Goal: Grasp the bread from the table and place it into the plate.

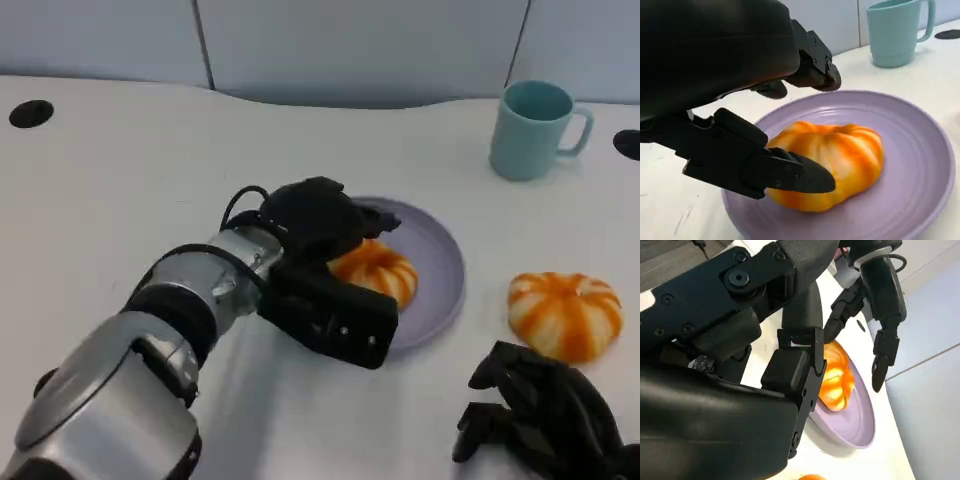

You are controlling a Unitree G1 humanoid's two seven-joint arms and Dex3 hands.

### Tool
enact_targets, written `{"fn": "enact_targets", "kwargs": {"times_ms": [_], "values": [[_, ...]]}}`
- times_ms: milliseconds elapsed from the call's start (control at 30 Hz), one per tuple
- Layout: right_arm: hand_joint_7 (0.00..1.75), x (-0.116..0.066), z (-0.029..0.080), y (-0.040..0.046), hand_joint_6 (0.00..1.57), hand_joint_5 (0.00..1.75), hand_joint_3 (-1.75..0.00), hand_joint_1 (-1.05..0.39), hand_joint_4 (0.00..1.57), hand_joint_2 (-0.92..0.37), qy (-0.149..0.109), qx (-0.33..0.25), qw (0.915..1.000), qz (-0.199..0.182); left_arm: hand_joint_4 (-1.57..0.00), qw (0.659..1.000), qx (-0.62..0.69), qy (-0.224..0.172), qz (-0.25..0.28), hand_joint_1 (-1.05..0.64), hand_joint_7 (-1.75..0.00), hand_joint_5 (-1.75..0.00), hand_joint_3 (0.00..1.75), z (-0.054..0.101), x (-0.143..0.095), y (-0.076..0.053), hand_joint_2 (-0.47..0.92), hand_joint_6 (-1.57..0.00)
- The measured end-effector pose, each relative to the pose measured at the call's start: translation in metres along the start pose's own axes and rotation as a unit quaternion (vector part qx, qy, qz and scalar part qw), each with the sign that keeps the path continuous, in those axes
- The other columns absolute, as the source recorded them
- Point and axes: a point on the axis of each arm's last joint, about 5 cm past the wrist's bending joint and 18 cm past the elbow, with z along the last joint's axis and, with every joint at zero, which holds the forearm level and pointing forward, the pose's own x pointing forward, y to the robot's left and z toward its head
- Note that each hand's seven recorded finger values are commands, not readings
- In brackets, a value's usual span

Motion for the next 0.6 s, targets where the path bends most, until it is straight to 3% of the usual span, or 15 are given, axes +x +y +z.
{"fn": "enact_targets", "kwargs": {"times_ms": [233, 367, 600], "values": [[0.79, 0.001, 0.0, -0.001, 1.26, 0.81, 0.0, -0.87, 1.46, -0.75, 0.0, 0.0, 1.0, 0.003, -0.02, 0.995, -0.092, -0.009, 0.034, -0.87, -0.01, -0.27, 0.43, -0.014, -0.008, 0.014, 0.92, -0.18], [0.78, 0.002, 0.0, -0.0018, 1.26, 0.81, 0.0, -0.87, 1.45, -0.75, 0.001, 0.0, 1.0, 0.003, -0.07, 0.975, -0.211, -0.029, 0.07, -0.8, -0.02, -0.31, 0.4, -0.022, -0.015, 0.017, 0.92, -0.2], [0.78, 0.002, 0.0, -0.0035, 1.26, 0.82, 0.0, -0.88, 1.43, -0.74, 0.002, 0.001, 1.0, 0.002, -0.12, 0.894, -0.426, -0.05, 0.127, -0.74, -0.03, -0.36, 0.34, -0.04, -0.036, 0.001, 0.92, -0.24]]}}
